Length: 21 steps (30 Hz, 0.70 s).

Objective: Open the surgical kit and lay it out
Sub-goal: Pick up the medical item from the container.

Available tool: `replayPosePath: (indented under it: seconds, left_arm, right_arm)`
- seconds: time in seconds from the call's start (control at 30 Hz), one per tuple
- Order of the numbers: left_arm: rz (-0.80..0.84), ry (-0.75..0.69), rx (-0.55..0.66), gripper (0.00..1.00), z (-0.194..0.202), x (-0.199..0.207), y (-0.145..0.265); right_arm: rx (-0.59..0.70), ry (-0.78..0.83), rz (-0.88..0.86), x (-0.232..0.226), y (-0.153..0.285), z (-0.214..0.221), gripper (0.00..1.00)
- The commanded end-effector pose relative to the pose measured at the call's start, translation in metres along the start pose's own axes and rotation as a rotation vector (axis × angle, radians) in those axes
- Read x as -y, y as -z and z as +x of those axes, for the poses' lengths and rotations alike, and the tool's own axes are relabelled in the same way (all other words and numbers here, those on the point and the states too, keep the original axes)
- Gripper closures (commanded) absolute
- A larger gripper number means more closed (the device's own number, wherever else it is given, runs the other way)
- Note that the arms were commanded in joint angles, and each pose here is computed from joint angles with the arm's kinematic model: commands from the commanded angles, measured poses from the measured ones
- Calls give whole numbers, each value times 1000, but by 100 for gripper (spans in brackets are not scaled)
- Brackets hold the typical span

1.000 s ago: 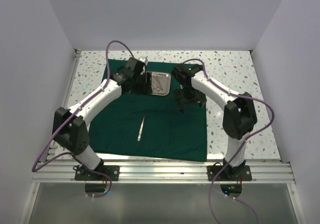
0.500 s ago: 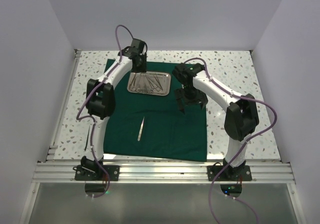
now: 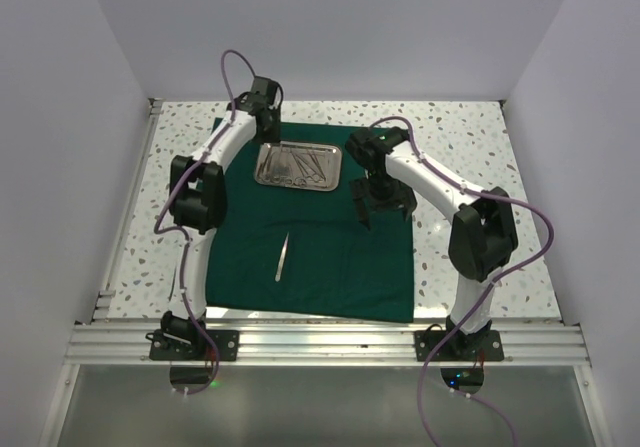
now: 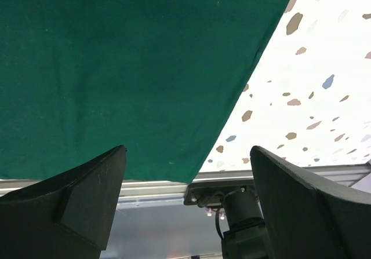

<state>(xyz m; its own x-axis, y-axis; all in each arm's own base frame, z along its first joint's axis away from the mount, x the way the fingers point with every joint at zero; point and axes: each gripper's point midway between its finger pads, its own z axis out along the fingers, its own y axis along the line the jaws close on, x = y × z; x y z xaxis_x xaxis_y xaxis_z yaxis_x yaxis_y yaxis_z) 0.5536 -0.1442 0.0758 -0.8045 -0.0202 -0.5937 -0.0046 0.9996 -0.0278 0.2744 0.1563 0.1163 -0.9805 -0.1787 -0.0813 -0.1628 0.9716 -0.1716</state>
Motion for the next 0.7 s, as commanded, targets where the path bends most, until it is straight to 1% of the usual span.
replayPosePath:
  seconds: [0.0,0.47,0.57,0.67]
  left_arm:
    - [-11,3,24,58,-11,-13,-11]
    - [3,7,-41,60,13,-12,-39]
    - [-5,3,-55,66,18,-14,-43]
    - [-26,-5,-88,74,31,-19,-47]
  right_arm:
    - [-15,-13,7,2,3,0,8]
    - [-13,4,30,4,2,-6,8]
    - [-16,11,34,4,1,-5,8]
    - [-15,13,35,5,1,-6,8]
